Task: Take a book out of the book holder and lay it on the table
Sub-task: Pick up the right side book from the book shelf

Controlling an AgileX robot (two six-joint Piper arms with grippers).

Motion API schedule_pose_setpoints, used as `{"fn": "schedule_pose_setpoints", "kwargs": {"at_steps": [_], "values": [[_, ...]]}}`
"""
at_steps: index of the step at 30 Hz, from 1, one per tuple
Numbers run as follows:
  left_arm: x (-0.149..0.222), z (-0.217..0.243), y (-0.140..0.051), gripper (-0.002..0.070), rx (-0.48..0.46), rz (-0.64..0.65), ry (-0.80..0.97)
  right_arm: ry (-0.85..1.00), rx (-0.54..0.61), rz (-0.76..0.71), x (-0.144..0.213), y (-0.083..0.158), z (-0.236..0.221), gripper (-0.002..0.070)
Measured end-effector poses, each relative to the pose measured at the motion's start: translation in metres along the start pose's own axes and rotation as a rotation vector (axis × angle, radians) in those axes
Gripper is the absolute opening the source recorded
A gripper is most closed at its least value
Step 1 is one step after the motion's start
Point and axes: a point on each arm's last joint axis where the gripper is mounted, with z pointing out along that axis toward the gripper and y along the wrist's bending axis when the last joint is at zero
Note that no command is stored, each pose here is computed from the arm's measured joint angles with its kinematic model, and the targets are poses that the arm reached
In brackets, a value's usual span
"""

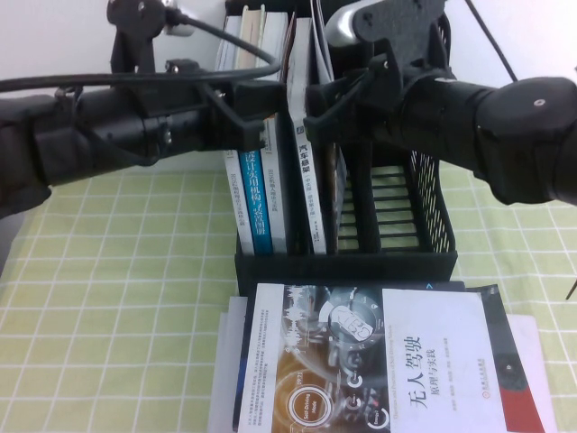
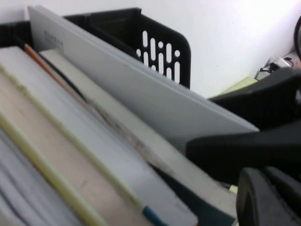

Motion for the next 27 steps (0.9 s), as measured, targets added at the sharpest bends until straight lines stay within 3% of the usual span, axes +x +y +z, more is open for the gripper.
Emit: {"fn": "schedule_pose_setpoints", "kwargs": {"at_steps": [5, 12, 15, 21, 27], "values": [[-0.006, 0.010, -0.005, -0.0001, 0.013, 0.020, -0.008, 0.040, 0.019, 0.023, 0.014, -0.006, 0.012, 0.0375], [0.007, 0.026, 0.004, -0.0001, 0.024, -0.021, 0.024, 0.105, 0.028, 0.045, 0.037, -0.009, 0.030, 0.0327], [0.007, 0.027, 0.005, -0.0001, 0.022, -0.023, 0.024, 0.123, 0.029, 0.044, 0.044, -0.009, 0.034, 0.0267], [0.008, 0.027, 0.005, -0.0001, 0.023, -0.006, 0.036, 0.113, 0.029, 0.024, 0.040, -0.011, 0.031, 0.0048], [0.009, 0.027, 0.004, -0.0001, 0.032, -0.011, 0.054, 0.006, -0.005, 0.024, -0.001, -0.010, -0.002, 0.0015]]}}
